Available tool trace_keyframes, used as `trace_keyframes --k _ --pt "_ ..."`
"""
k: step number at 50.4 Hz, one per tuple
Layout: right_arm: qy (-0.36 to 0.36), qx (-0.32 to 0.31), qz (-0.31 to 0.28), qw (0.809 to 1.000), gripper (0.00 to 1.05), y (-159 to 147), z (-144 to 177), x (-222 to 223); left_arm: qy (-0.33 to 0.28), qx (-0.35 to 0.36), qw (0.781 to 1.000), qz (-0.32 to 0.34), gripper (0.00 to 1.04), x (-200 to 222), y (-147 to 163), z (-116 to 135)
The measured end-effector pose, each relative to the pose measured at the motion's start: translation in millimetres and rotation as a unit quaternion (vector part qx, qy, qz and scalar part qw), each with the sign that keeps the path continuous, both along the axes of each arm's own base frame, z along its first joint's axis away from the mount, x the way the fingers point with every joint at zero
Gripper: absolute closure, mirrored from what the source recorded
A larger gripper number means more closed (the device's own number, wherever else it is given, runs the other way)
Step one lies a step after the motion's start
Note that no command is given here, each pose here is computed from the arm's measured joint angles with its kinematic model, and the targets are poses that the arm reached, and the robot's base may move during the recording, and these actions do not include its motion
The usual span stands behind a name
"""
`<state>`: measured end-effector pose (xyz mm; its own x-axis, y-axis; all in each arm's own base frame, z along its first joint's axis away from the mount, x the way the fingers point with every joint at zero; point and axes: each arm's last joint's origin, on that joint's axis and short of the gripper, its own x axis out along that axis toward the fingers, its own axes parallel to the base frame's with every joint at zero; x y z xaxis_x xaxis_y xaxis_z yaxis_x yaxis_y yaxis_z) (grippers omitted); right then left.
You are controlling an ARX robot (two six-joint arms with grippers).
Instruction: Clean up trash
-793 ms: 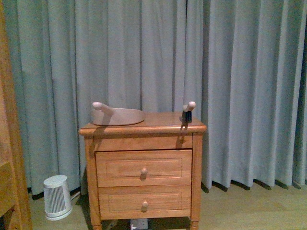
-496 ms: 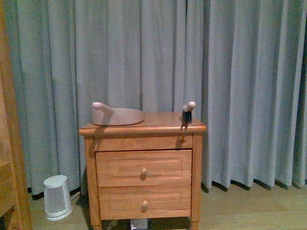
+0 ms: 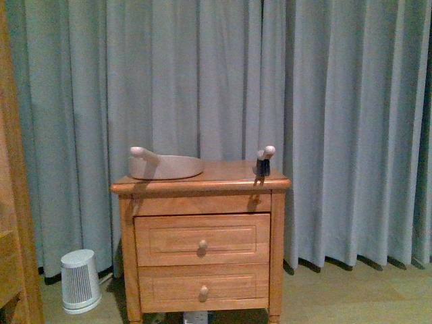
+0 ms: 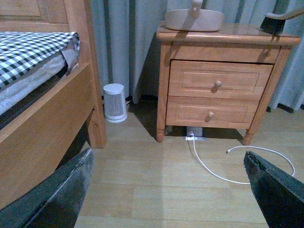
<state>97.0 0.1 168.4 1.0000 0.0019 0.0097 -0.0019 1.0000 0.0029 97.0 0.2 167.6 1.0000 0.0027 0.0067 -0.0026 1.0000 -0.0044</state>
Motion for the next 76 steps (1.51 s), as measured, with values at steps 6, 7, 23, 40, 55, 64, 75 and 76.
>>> trace_keyframes --k 6,7,23,40,55,64,75,76 --pt "0.000 0.000 0.000 1.000 0.07 0.0 0.0 0.0 0.000 0.000 1.000 0.000 0.08 0.0 0.0 0.0" --pt "0.000 0.000 0.000 1.000 0.07 0.0 0.0 0.0 0.000 0.000 1.000 0.000 0.08 0.0 0.0 0.0" --pt "0.000 0.000 0.000 1.000 0.07 0.0 0.0 0.0 0.000 0.000 1.000 0.000 0.08 0.0 0.0 0.0" --pt "0.000 0.000 0.000 1.000 0.07 0.0 0.0 0.0 0.000 0.000 1.000 0.000 0.08 0.0 0.0 0.0" --pt "0.000 0.000 0.000 1.000 0.07 0.0 0.0 0.0 0.000 0.000 1.000 0.000 0.08 0.0 0.0 0.0" --pt "0.000 0.000 0.000 1.000 0.07 0.0 0.0 0.0 0.000 0.000 1.000 -0.001 0.08 0.0 0.0 0.0" --pt "0.000 0.000 0.000 1.000 0.07 0.0 0.0 0.0 0.000 0.000 1.000 -0.001 0.08 0.0 0.0 0.0" --pt "0.000 0.000 0.000 1.000 0.07 0.0 0.0 0.0 0.000 0.000 1.000 -0.001 0.08 0.0 0.0 0.0"
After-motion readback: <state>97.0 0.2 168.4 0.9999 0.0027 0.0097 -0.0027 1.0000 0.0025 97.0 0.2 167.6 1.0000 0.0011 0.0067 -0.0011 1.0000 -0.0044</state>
